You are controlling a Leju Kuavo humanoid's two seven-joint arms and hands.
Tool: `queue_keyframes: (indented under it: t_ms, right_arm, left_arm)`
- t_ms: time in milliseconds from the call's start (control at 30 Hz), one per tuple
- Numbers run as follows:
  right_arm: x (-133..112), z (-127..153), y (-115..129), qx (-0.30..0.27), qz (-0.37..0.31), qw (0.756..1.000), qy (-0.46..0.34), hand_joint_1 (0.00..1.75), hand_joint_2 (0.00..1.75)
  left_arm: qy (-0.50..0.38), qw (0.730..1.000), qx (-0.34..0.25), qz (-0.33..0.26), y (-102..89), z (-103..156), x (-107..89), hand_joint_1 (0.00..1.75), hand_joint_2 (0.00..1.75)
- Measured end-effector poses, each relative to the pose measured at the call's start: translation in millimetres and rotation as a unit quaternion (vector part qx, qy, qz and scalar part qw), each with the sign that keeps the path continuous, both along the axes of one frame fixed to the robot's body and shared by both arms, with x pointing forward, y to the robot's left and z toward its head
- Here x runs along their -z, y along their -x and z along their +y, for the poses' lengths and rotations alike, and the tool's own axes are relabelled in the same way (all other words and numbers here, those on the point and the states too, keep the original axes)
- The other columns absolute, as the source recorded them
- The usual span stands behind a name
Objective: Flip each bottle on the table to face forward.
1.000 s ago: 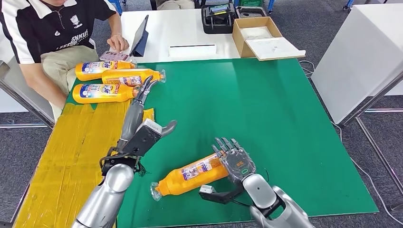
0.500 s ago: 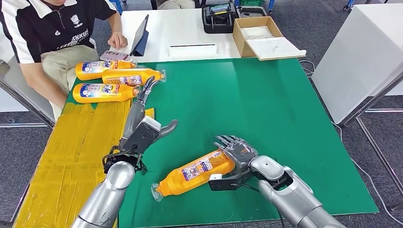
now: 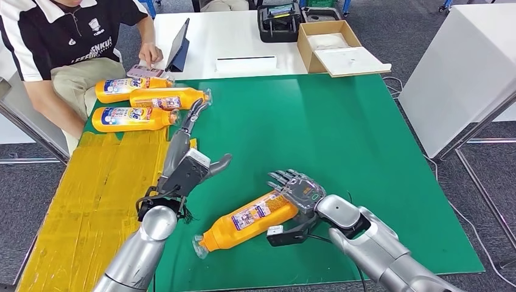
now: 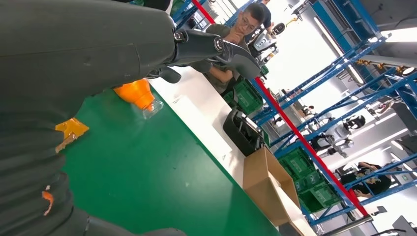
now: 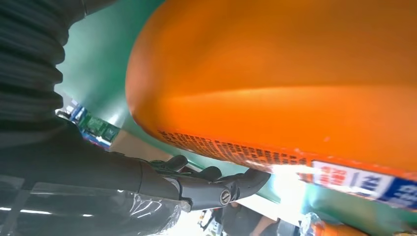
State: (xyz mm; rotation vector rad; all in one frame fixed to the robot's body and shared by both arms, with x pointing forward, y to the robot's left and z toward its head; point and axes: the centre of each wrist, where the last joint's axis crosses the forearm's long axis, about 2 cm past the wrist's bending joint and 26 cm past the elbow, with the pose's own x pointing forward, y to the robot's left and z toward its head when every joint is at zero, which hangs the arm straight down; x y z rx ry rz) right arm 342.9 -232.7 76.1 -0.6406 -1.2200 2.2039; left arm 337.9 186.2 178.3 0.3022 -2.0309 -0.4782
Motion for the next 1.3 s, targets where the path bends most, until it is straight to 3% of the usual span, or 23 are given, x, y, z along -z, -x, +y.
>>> queue_keyframes:
  t_ms: [267, 600, 1000, 1200, 1300]
  right_arm:
    - [-2, 3, -4, -0.053, -0.03, 0.997, 0.04, 0.0, 1.75]
    - [-3, 15, -1, -0.124, -0.015, 0.992, 0.012, 0.0, 1.75]
    - [0, 26, 6, -0.132, 0.014, 0.99, -0.046, 0.0, 1.75]
    - [7, 34, 10, -0.071, 0.089, 0.99, -0.084, 0.0, 1.75]
    - [8, 37, 7, -0.028, 0.13, 0.987, -0.092, 1.23, 1.75]
  left_arm:
    - [0.007, 1.0, 0.001, 0.001, -1.0, -1, 2.5, 0.0, 1.75]
    - [0.017, 1.0, 0.003, 0.005, -1.5, -1, 10.3, 0.0, 1.75]
    - [0.022, 1.0, 0.011, 0.013, -1.1, -4, 15.2, 0.0, 1.75]
    - [0.027, 0.999, 0.014, 0.012, -0.6, -5, 19.0, 0.0, 1.75]
    - [0.033, 0.999, 0.015, 0.014, -0.6, -5, 20.2, 0.0, 1.75]
